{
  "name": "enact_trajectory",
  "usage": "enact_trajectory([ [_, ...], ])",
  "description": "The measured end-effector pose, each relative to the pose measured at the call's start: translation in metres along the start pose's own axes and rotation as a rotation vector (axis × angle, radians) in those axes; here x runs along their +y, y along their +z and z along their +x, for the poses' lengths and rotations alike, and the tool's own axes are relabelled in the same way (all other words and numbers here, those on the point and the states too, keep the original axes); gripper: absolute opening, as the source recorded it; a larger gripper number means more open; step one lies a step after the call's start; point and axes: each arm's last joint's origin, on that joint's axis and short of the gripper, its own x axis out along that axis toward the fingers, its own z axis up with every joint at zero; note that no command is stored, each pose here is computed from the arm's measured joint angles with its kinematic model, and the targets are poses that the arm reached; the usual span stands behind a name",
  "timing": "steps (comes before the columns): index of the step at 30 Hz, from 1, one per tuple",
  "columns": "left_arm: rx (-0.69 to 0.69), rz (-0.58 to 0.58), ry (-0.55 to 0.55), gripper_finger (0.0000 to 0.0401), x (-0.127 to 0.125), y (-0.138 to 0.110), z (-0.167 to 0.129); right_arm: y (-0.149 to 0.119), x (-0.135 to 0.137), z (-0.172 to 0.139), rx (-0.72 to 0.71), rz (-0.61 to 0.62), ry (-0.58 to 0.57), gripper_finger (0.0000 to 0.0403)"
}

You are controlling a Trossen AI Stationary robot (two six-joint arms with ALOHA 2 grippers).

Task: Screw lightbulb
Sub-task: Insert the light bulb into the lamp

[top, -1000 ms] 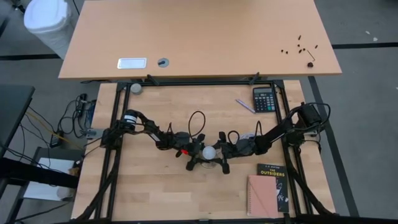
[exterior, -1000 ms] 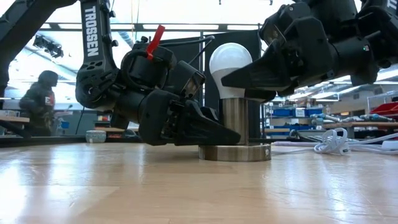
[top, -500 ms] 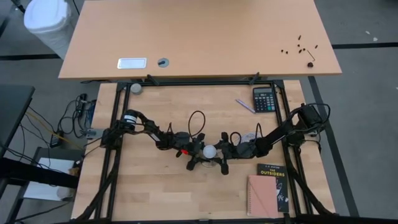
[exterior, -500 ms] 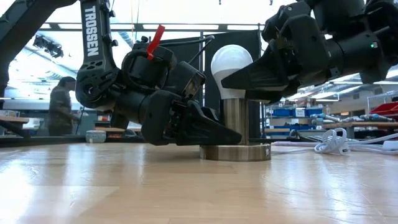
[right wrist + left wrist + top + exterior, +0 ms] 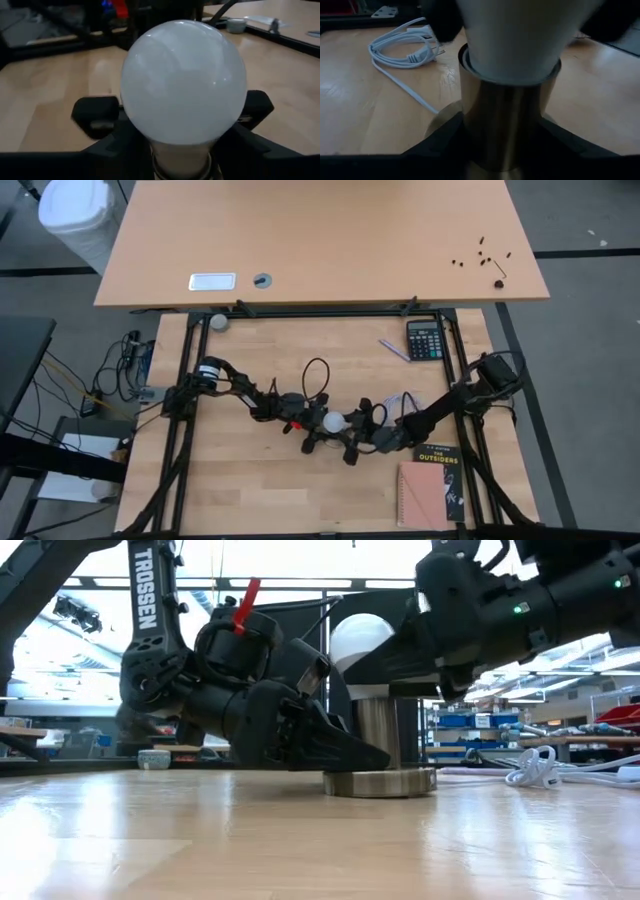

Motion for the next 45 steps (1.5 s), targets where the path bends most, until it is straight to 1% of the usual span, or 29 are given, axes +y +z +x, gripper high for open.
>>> enact_trajectory([
  [4, -0.005, -0.016, -0.002, 0.0198, 0.0, 0.001, 0.0, -0.005, 0.013, 0.008, -0.029, 0.04, -0.067, 0.0215],
  [10, -0.003, -0.013, 0.008, 0.0198, -0.005, 0.001, 0.001, -0.013, 0.035, 0.006, -0.079, 0.02, -0.181, 0.0215],
  [15, 0.001, -0.016, 0.061, 0.0198, -0.008, 0.001, 0.002, -0.017, 0.045, 0.006, -0.109, 0.057, -0.259, 0.0215],
  [19, 0.002, -0.02, 0.125, 0.0198, -0.008, 0.001, 0.002, -0.018, 0.05, 0.01, -0.106, 0.065, -0.324, 0.0215],
  [26, -0.007, -0.063, 0.225, 0.0198, -0.007, 0.001, 0.002, -0.018, 0.052, 0.016, -0.135, 0.071, -0.441, 0.0214],
  [33, -0.018, -0.074, 0.273, 0.0198, -0.01, 0.002, 0.003, -0.016, 0.042, 0.026, -0.135, 0.086, -0.485, 0.0214],
  [39, -0.016, -0.058, 0.265, 0.0198, -0.01, 0.002, 0.003, -0.016, 0.044, 0.024, -0.11, 0.054, -0.454, 0.0221],
  [42, -0.018, -0.053, 0.249, 0.0198, -0.011, 0.003, 0.003, -0.013, 0.047, 0.022, -0.077, 0.018, -0.405, 0.0239],
  [45, -0.019, -0.053, 0.228, 0.0198, -0.012, 0.003, 0.003, -0.011, 0.046, 0.02, -0.02, -0.051, -0.364, 0.0275],
])
